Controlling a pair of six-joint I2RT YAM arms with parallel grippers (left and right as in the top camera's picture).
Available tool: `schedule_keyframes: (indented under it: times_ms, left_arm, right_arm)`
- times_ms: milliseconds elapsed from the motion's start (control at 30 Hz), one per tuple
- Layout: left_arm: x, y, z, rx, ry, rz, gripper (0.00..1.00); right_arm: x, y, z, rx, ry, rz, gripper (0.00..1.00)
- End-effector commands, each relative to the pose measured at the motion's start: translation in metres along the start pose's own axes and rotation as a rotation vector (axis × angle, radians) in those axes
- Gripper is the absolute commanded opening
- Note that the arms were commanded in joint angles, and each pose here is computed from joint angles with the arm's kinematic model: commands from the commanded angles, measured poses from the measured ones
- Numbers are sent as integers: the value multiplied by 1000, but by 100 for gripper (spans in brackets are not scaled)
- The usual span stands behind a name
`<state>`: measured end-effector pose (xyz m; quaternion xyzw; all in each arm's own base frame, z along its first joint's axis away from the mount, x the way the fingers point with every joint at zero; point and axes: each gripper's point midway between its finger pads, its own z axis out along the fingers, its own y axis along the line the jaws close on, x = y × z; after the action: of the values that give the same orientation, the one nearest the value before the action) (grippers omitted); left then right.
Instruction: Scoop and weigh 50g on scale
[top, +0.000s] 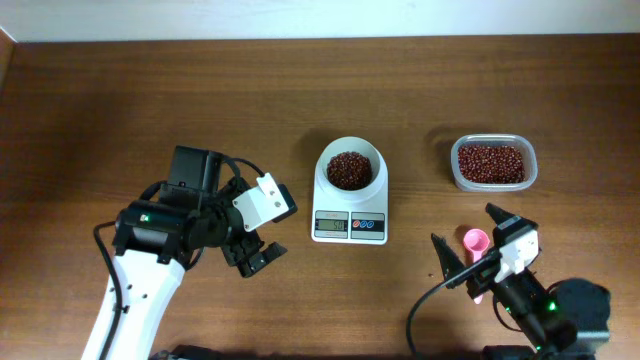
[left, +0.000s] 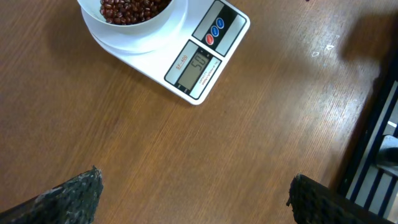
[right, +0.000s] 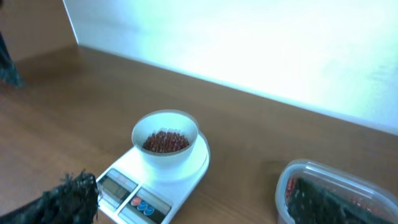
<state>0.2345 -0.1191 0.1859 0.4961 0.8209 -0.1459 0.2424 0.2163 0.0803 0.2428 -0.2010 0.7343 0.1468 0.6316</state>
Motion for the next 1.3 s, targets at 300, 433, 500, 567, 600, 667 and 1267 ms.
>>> schedule_keyframes:
  times_ms: [300,433,500,567,600,667,1267]
  left_arm:
    - [0,-1,0,6,-8,9,99]
    - [0,-1,0,6,-8,9,99]
    - [0,-1,0,6,-8,9,99]
    - [0,-1,0,6,-8,9,99]
    - [0,-1,0,6,-8,9,99]
    - [0,-1,0,6,-8,9,99]
    - [0,-1,0,6,-8,9,99]
  right_arm:
    - [-8,-28,-14,201,-268,-135,99]
    - [3,-49,-15,288,-257,-133,99]
    - [16,-56,-10,307,-255,-133,99]
    - [23,-58,-6,310,-282,-149,99]
    - [27,-59,-5,311,-290,-154,99]
    - [31,-60,-4,313,-283,-150,99]
    - [93,-106,-14,580,-90,151,99]
